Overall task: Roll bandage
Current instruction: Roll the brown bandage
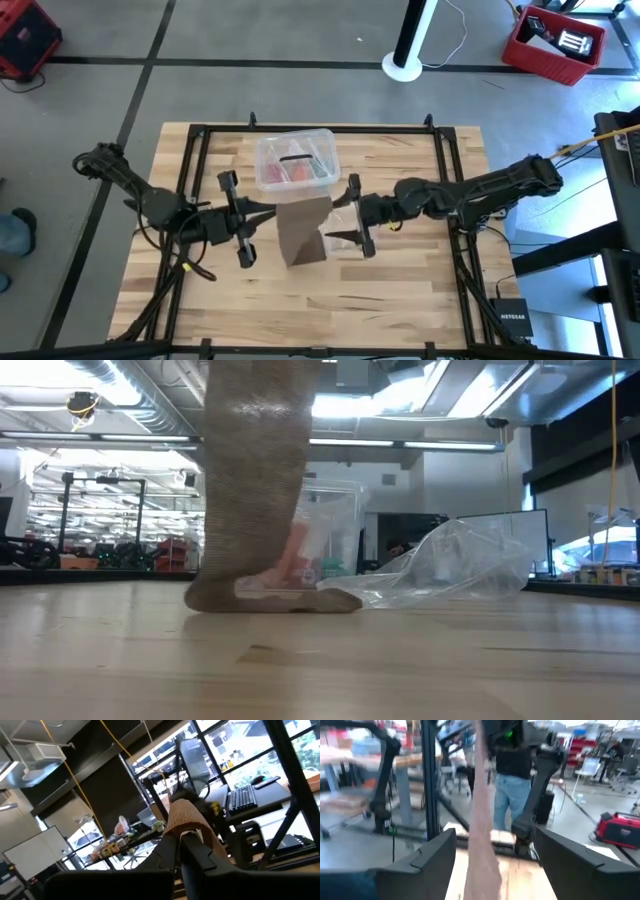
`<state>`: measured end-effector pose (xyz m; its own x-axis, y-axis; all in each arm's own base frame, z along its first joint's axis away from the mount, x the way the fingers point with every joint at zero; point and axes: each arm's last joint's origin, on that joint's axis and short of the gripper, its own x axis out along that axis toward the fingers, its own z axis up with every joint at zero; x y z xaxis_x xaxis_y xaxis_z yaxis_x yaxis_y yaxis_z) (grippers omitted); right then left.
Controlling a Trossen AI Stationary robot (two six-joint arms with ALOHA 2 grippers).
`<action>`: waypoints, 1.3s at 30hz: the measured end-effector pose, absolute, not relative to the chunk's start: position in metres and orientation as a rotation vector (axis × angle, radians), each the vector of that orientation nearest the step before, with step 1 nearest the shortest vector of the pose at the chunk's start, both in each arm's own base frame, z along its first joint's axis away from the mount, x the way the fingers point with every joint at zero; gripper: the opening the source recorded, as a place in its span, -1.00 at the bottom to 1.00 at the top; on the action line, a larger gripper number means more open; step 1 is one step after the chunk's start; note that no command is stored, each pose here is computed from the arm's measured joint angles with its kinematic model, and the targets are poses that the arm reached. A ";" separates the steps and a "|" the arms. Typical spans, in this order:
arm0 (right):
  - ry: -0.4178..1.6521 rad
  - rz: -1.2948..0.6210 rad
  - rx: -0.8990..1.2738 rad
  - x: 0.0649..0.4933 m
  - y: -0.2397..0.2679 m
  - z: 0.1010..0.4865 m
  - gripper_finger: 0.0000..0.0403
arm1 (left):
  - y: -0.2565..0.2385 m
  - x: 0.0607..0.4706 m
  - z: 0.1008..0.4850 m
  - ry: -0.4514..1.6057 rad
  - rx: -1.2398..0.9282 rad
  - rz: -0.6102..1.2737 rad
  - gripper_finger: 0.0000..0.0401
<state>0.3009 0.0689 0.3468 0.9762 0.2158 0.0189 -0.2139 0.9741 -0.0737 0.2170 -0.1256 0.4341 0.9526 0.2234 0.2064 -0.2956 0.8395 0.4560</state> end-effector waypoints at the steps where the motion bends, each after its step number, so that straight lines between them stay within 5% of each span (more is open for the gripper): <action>1: -0.051 0.211 -0.053 0.301 0.067 0.343 0.34 | -0.126 0.217 0.434 -0.148 0.505 0.275 -1.00; 12: -0.050 0.273 0.000 0.326 0.071 0.293 0.34 | -0.124 0.218 0.433 -0.138 0.506 0.281 -1.00; 24: -0.078 0.214 -0.100 0.344 0.073 0.293 0.30 | -0.124 0.218 0.434 -0.143 0.495 0.282 -1.00; 27: -0.074 0.213 -0.112 0.344 0.073 0.293 0.04 | -0.123 0.218 0.433 -0.137 0.500 0.288 -1.00; 33: -0.052 0.248 -0.200 0.344 0.074 0.290 -0.87 | -0.121 0.219 0.433 -0.132 0.507 0.302 -1.00; 39: 0.020 0.219 -0.282 0.342 0.072 0.284 -0.96 | -0.120 0.218 0.435 -0.115 0.518 0.358 -1.00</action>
